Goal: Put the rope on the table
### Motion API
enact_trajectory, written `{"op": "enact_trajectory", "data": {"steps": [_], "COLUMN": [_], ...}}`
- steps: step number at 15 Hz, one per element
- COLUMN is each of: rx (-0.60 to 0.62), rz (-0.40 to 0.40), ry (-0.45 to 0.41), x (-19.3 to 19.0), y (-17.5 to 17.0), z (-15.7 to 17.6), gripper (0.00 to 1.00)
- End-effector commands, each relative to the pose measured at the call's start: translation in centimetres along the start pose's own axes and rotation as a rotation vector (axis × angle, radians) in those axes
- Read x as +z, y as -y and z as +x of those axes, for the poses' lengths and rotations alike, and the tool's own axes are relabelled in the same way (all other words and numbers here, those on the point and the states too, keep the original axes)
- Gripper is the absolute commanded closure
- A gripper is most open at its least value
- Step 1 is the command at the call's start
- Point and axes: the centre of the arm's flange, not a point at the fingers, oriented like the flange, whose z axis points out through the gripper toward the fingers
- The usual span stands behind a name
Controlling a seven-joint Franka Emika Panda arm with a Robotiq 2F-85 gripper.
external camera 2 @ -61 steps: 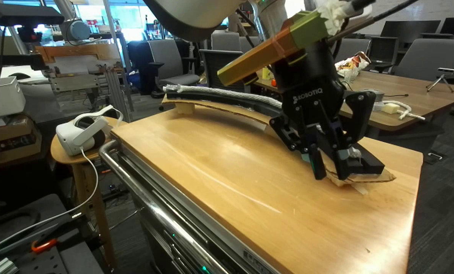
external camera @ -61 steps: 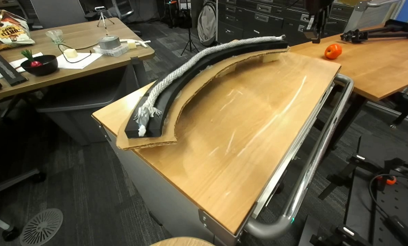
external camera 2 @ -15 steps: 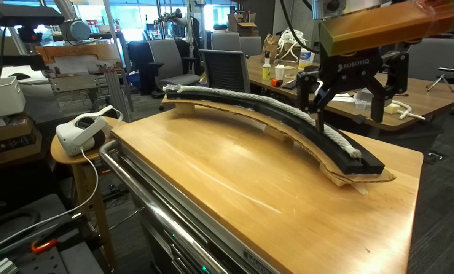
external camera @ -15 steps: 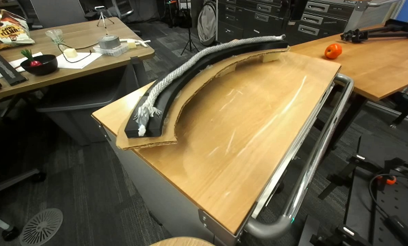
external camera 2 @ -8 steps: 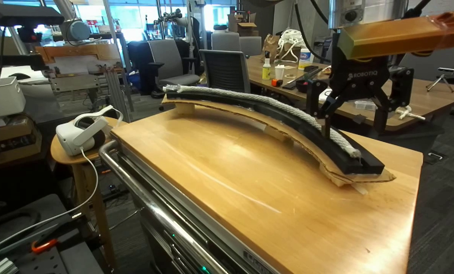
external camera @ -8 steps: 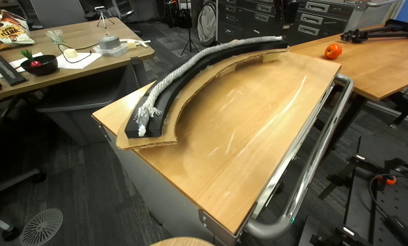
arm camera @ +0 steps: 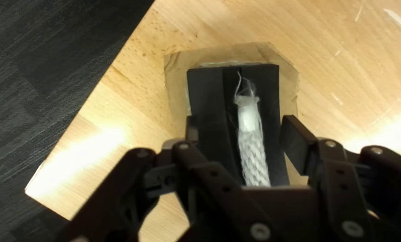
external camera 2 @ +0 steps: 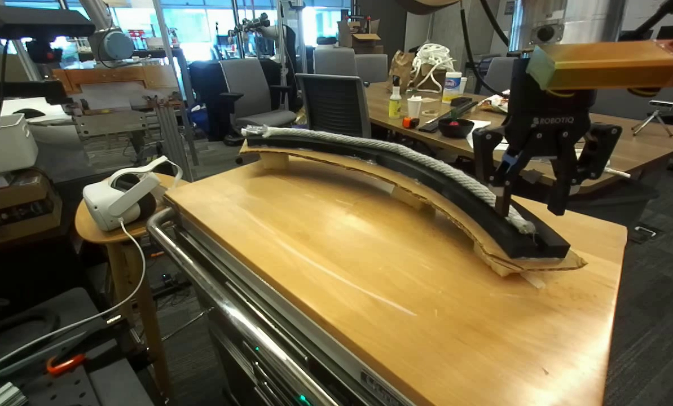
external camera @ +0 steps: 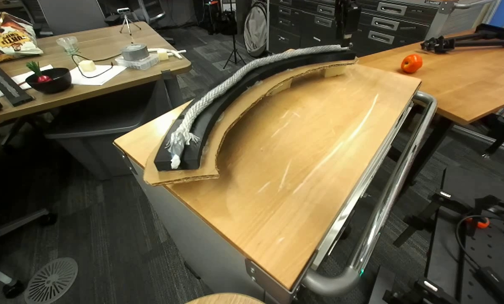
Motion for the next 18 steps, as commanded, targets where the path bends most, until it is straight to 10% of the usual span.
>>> {"op": "enact_trajectory", "data": {"steps": [1,4,11,18], "rx": [-0.009,-0.005,-0.005,-0.034], "rz": [0.046,0.069,0.098,0.078], "ry": [-0.007,0.003,0.017,0.04], "x": [-0.2,0.4,0.8,-1.8], "y": [-2.4,-2.8,-3.0,2.3], "z": [0.8,0.8,1.0,-1.7], "gripper": [0.35,0.42,0.99,0.95]}}
